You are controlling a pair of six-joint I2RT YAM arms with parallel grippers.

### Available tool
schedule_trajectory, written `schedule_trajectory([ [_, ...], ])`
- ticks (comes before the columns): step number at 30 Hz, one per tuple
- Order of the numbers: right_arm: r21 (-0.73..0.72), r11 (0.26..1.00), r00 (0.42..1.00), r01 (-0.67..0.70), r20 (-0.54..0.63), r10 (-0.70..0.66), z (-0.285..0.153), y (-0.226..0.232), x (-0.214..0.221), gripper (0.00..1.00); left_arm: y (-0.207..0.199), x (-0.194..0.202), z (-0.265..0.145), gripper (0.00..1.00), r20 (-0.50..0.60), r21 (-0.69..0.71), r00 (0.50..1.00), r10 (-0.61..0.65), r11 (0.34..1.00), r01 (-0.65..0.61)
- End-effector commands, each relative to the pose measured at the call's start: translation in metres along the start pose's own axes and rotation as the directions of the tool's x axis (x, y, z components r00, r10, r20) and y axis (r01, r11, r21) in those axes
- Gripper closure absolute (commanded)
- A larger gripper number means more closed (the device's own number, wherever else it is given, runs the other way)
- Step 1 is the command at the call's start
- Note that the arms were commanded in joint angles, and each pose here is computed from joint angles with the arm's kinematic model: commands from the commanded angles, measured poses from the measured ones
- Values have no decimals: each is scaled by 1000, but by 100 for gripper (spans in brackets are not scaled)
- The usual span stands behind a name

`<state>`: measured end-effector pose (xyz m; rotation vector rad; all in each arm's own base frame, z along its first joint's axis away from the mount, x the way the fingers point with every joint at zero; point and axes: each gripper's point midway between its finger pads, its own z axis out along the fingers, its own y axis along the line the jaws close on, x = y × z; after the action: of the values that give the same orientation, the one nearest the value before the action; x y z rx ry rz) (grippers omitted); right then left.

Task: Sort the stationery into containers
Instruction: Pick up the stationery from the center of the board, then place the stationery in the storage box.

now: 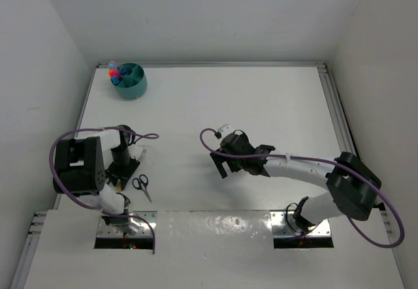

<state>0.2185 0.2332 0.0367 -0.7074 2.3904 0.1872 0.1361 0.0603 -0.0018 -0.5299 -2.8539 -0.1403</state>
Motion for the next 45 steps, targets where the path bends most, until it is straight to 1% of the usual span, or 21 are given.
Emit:
schedule_trajectory([
  [1,17,1000,999,-24,49,23,-5,-2,-11,1,5,-10,-1,66,68,-26,998,-17,999,19],
  [3,20,999,998,-31,58,30,-7,-2,-12,1,2,-13,-2,73,87,-9,996,-3,1000,4],
  [4,23,999,998,-31,59,30,-6,-3,-12,1,1,-14,-3,81,92,-3,996,5,1000,-4],
  [5,22,999,998,-33,62,31,-7,-3,-12,1,0,-18,-3,86,109,5,994,5,1000,-6],
  [6,21,999,998,-31,62,30,-8,-2,-11,1,-1,-21,-5,95,119,8,993,4,1000,-5],
  [7,23,999,998,-31,61,30,-8,-3,-11,1,-2,-24,-6,100,130,13,991,2,1000,-4],
  [10,31,999,998,-25,56,23,-10,-3,-10,1,-8,-32,-16,100,172,49,985,8,999,-17],
  [13,38,999,998,-16,61,14,-14,-5,-11,1,-6,-41,-32,100,230,50,973,6,999,-18],
  [14,39,999,998,-15,65,13,-15,-5,-13,1,0,-46,-42,100,264,33,965,4,999,-13],
  [15,38,999,998,-15,67,12,-18,-5,-15,1,-2,-50,-48,100,292,48,957,3,999,-18],
  [18,35,999,997,1,81,-4,-23,-6,-21,1,5,-60,-68,100,351,35,937,-1,999,-12],
  [19,36,999,997,8,81,-11,-24,-6,-21,1,7,-67,-80,100,387,30,922,1,999,-13],
  [22,37,999,996,28,86,-31,-29,-7,-28,1,10,-77,-102,100,439,27,898,-5,1000,-7],
  [23,40,999,995,31,95,-35,-30,-7,-32,1,15,-86,-117,100,478,12,878,2,1000,-8],
  [25,38,998,993,44,112,-48,-33,-6,-40,1,20,-94,-134,100,518,-11,855,12,1000,-7],
  [29,46,996,989,70,126,-76,-36,-6,-53,1,28,-104,-148,100,546,-40,837,23,999,-1],
  [34,79,995,989,61,133,-71,-36,-15,-63,1,33,-118,-153,100,549,-34,836,14,999,5],
  [37,93,995,990,46,132,-58,-33,-22,-65,1,40,-134,-169,100,573,-54,819,30,999,0],
  [43,138,990,990,24,135,-43,-21,-36,-76,1,60,-167,-187,100,601,-101,796,80,995,-24],
  [44,144,989,988,19,148,-40,-22,-37,-84,1,64,-173,-191,100,611,-108,787,83,994,-22],
  [45,156,987,990,25,130,-46,-17,-38,-84,1,68,-181,-194,100,625,-120,776,88,993,-16],
])
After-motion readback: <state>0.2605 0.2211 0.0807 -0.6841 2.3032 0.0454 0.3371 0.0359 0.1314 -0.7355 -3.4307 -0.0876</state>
